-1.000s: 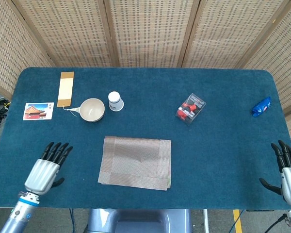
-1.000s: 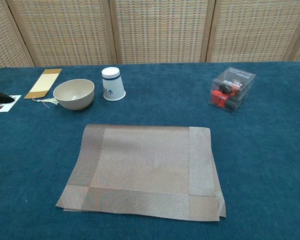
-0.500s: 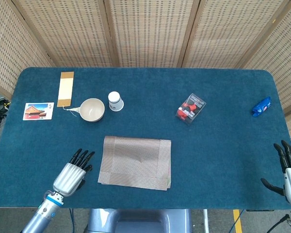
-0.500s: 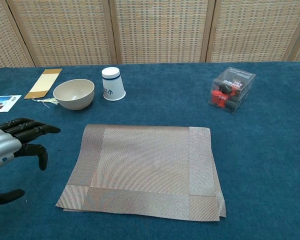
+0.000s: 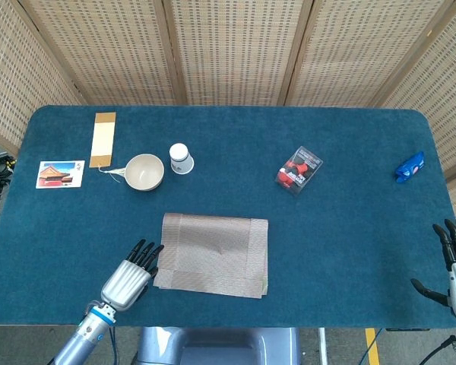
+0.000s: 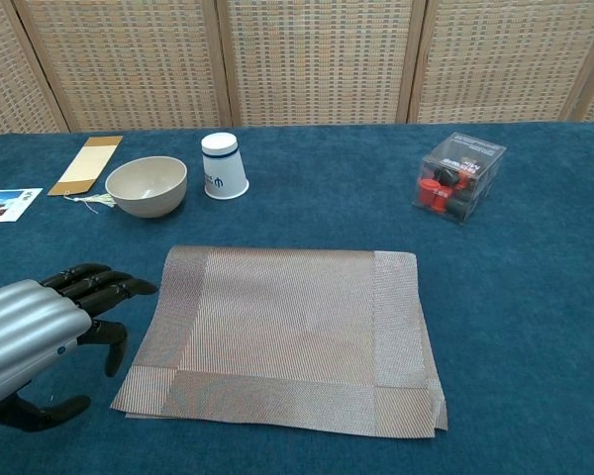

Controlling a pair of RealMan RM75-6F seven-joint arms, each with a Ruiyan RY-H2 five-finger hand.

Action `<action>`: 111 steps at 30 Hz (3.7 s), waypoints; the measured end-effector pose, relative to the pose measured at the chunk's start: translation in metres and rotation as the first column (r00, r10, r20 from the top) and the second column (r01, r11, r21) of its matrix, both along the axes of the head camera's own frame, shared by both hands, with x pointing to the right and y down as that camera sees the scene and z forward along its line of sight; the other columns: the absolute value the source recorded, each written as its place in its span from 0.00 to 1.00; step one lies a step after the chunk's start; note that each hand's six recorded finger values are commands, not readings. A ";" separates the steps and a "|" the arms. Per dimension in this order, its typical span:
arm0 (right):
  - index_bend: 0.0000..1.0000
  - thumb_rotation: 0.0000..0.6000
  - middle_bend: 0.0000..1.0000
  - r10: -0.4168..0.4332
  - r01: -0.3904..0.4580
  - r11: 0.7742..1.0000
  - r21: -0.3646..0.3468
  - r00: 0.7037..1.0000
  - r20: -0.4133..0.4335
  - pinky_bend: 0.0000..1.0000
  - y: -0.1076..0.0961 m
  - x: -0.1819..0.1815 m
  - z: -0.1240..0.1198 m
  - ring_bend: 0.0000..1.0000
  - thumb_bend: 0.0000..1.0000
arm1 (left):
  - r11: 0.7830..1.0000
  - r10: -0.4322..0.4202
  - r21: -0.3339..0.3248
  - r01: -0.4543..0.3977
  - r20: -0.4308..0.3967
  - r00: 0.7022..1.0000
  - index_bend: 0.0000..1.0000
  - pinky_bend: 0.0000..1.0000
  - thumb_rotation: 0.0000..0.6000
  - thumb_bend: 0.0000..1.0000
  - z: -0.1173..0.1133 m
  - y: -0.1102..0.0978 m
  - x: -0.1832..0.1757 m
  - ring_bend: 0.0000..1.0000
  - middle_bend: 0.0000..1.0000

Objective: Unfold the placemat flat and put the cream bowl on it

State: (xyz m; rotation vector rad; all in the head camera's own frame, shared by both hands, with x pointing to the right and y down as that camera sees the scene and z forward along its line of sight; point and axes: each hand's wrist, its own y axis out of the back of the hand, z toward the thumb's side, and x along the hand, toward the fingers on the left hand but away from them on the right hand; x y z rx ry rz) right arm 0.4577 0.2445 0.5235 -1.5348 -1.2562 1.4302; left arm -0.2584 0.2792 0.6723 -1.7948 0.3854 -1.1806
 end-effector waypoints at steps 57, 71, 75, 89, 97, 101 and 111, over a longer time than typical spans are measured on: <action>0.08 1.00 0.00 0.013 -0.013 1.000 -0.014 1.000 0.011 0.00 0.001 0.002 0.001 0.00 0.06 | 1.000 0.011 -0.001 -0.011 0.003 1.000 0.55 0.00 1.00 0.53 0.018 0.001 0.020 0.00 0.00; 0.08 1.00 0.00 0.016 -0.016 1.000 -0.016 1.000 0.012 0.00 0.000 0.003 0.001 0.00 0.06 | 1.000 -0.017 0.018 0.017 -0.009 1.000 0.58 0.00 1.00 0.53 0.010 -0.014 0.019 0.00 0.00; 0.08 1.00 0.00 0.020 -0.020 1.000 -0.020 1.000 0.010 0.00 0.000 0.004 0.002 0.00 0.06 | 0.999 -0.034 0.028 0.035 -0.034 0.999 0.58 0.00 1.00 0.53 0.002 -0.024 0.024 0.00 0.00; 0.08 1.00 0.00 0.059 -0.059 0.998 -0.031 0.998 -0.001 0.00 -0.003 0.017 0.004 0.00 0.06 | 0.991 -0.091 0.085 0.102 -0.127 0.988 0.61 0.00 1.00 0.53 -0.047 -0.104 0.053 0.00 0.00; 0.08 1.00 0.00 0.051 -0.051 0.998 -0.034 0.999 0.001 0.00 -0.001 0.015 -0.001 0.00 0.06 | 0.982 -0.130 0.122 0.143 -0.114 0.985 0.61 0.00 1.00 0.53 -0.062 -0.169 0.072 0.00 0.00; 0.08 1.00 0.00 0.050 -0.049 0.998 -0.037 0.999 0.002 0.00 0.000 0.017 -0.001 0.00 0.06 | 0.976 -0.156 0.137 0.168 -0.093 0.983 0.61 0.00 1.00 0.53 -0.063 -0.198 0.082 0.00 0.00; 0.08 1.00 0.00 0.081 -0.083 0.994 -0.077 0.996 -0.033 0.00 -0.001 0.028 0.012 0.00 0.06 | 0.942 -0.264 0.214 0.259 -0.006 0.965 0.62 0.00 1.00 0.53 -0.052 -0.273 0.096 0.00 0.00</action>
